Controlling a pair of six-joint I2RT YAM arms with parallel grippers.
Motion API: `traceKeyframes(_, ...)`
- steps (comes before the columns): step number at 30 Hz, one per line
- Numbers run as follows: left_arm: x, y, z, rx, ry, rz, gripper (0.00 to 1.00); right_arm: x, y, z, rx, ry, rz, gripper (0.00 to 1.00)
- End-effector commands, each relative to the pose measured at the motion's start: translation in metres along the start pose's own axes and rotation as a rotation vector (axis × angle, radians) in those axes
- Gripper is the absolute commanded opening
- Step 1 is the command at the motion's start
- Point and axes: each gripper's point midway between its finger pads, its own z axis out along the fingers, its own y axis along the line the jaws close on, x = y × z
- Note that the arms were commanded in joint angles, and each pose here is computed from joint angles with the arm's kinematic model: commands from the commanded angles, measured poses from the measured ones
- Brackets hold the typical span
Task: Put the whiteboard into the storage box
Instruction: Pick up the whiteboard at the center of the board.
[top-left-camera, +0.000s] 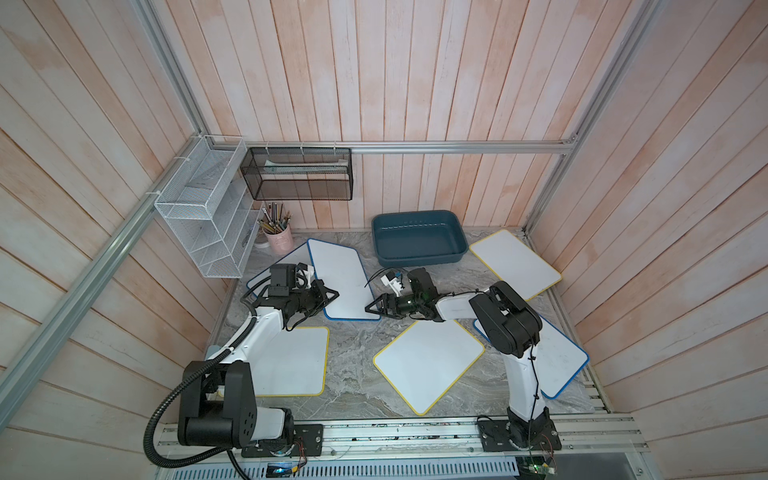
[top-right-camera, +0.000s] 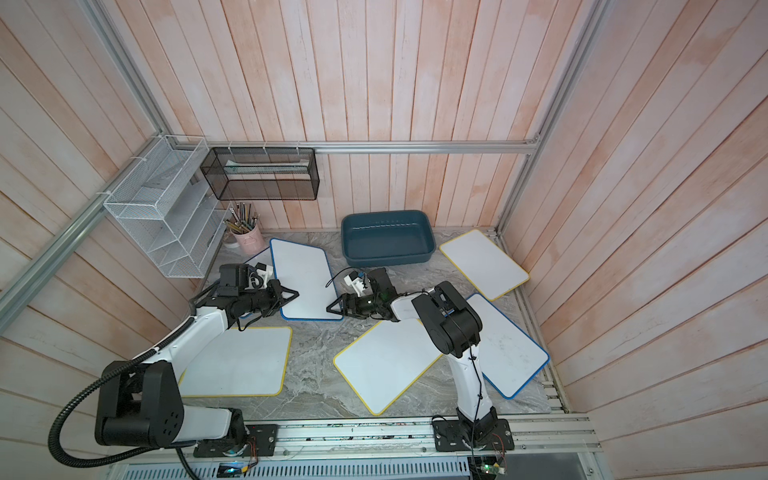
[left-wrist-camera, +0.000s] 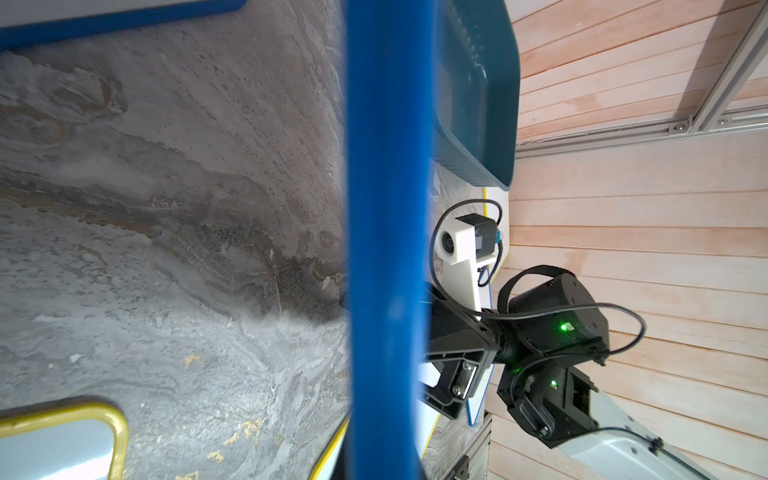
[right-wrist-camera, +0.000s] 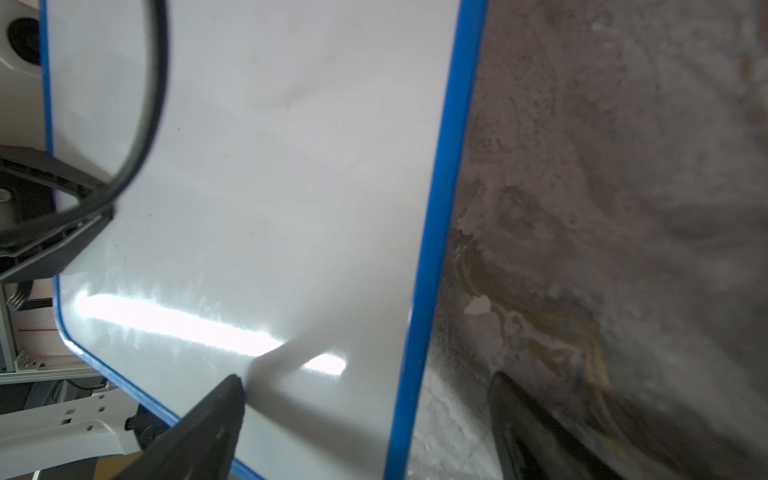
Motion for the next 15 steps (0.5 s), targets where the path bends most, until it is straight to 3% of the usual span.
traceKeyframes(1, -0.026, -0.068, -0.028, 0.191, -0.115, 0.151, 0.0, 0.018, -0.001, -0.012, 0.05, 0.051, 0.047, 0.93)
traceKeyframes(9, -0.027, -0.093, -0.045, 0.307, -0.189, 0.198, 0.0, -0.02, 0.043, -0.065, -0.033, -0.073, -0.013, 0.93)
traceKeyframes(15, -0.011, -0.111, -0.047, 0.441, -0.144, 0.242, 0.0, -0.05, 0.05, -0.111, -0.036, -0.172, -0.042, 0.93)
